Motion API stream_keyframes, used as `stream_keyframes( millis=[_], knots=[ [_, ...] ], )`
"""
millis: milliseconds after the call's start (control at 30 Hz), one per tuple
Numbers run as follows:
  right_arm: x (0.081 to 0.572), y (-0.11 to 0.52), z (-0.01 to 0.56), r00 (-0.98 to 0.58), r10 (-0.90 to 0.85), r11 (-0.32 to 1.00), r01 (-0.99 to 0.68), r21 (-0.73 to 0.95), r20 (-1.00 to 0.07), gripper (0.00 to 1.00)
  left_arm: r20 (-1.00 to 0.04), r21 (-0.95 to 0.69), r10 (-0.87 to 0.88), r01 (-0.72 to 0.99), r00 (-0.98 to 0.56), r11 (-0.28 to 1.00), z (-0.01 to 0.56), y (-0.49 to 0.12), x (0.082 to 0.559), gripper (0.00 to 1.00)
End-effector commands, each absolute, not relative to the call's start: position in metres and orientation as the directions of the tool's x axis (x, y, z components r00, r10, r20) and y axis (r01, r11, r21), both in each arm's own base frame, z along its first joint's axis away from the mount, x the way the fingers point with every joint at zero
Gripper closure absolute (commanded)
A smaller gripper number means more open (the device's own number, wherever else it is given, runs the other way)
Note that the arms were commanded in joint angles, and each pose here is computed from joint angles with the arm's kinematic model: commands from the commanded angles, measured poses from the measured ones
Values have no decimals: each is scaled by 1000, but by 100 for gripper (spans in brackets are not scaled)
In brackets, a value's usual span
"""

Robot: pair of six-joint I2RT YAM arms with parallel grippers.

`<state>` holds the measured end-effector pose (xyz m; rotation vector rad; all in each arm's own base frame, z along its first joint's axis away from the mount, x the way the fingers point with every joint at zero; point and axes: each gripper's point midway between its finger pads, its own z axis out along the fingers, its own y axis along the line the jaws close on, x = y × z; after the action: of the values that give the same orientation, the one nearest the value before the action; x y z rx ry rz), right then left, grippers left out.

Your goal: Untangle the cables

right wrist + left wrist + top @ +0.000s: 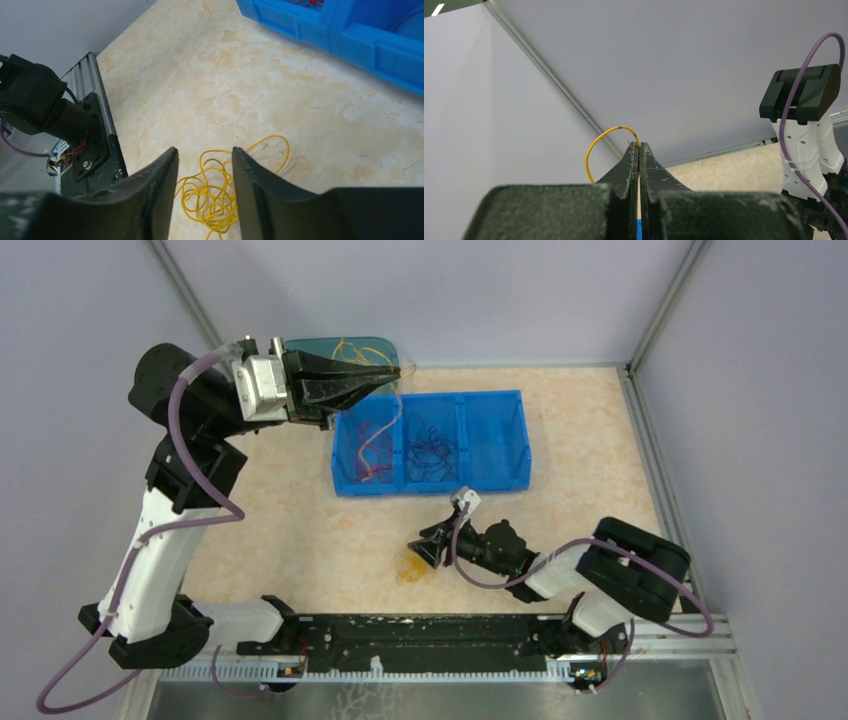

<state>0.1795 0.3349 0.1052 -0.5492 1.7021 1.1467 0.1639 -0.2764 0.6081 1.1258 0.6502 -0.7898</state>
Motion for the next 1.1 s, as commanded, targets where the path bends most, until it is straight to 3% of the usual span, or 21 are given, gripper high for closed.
stream_keyframes(
  millis=[0, 200, 533, 767, 1067],
  knots=[
    [190, 333, 191, -263, 298, 439, -816, 376, -918, 45, -819, 503, -185, 835, 543, 224, 589, -282, 175, 100],
    [197, 304, 282, -86, 364, 496, -825, 271, -928, 31, -873, 448, -118, 874, 473, 190, 546, -291, 188, 100],
    [197, 274, 360, 168, 343, 585, -808, 70, -924, 19, -943, 315, -74, 942, 324, 111, 494, -301, 187, 100],
    [217, 297, 379, 276, 268, 614, -787, -57, -923, 19, -977, 179, -103, 982, 185, 62, 483, -310, 184, 100],
    [260, 309, 382, 372, 203, 706, -696, -128, -906, 28, -989, 49, -133, 996, 58, 73, 482, -313, 186, 100]
  ],
)
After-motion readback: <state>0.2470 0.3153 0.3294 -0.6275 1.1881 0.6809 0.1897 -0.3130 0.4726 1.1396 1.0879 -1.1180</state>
